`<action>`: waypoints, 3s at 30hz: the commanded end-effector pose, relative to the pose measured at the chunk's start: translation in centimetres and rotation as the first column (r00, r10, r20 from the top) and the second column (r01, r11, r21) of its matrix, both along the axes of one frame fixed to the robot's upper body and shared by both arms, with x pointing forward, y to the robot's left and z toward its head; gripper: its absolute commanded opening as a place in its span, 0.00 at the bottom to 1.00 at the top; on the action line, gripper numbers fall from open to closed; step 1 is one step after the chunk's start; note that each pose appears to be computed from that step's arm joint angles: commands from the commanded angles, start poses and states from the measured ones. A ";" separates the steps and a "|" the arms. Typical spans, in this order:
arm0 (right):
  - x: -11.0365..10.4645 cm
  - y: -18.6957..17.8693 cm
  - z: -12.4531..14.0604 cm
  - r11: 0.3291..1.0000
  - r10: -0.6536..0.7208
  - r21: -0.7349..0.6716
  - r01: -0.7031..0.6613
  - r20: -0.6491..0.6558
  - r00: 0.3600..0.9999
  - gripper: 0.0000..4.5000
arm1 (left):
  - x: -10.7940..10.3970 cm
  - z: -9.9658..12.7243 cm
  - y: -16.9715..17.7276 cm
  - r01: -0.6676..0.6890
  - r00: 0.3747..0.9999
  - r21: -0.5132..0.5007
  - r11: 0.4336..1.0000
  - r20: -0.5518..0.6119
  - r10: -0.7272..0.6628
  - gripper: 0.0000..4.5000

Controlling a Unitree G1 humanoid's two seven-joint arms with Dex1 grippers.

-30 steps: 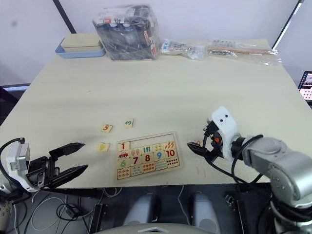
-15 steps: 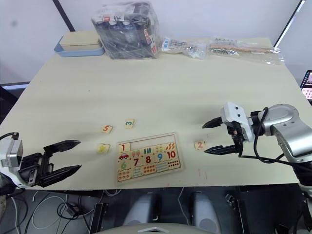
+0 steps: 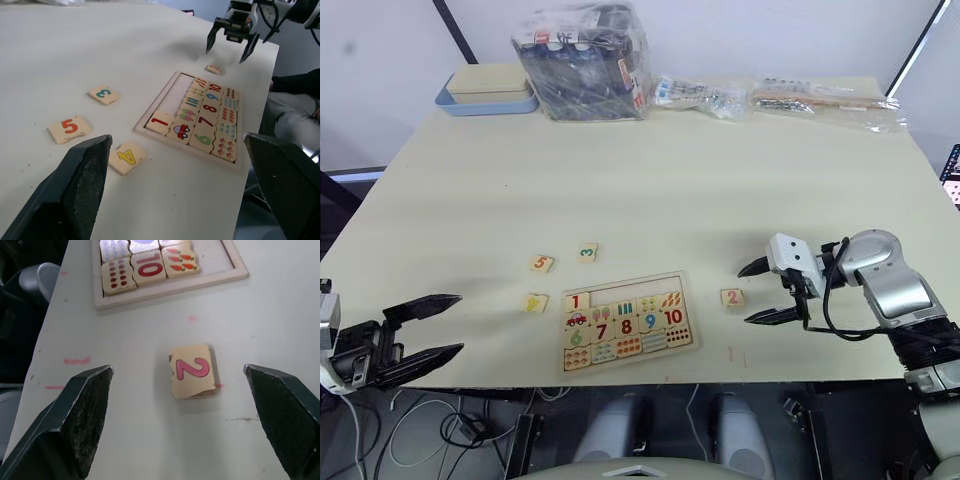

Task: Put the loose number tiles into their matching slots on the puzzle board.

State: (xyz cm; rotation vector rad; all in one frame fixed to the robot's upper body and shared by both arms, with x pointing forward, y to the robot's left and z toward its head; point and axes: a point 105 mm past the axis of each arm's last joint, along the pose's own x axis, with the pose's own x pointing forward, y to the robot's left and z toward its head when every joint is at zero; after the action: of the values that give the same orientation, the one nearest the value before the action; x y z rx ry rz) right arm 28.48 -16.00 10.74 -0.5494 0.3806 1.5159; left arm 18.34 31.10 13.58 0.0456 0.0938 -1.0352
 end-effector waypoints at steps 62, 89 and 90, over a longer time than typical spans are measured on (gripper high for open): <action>1.2 15.7 10.8 0.917 0.120 -0.398 -0.016 0.238 0.964 0.20 | -1.6 -0.5 -0.1 0.014 1.000 -0.039 0.999 0.029 -0.013 1.00; 1.0 24.7 4.1 0.885 0.130 -0.465 -0.038 0.169 0.977 0.20 | -2.1 -0.6 -0.4 0.016 1.000 -0.038 0.999 0.003 -0.016 1.00; 0.9 24.8 4.0 0.885 0.132 -0.464 -0.041 0.166 0.977 0.20 | -2.1 -0.6 -0.4 0.016 1.000 -0.038 0.999 0.002 -0.016 1.00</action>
State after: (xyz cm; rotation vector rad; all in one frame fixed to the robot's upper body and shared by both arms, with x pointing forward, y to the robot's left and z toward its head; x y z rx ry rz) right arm 29.66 8.19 14.22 -1.0770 0.6167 1.4346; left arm 16.63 30.76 12.30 -0.0107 0.0901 -1.0276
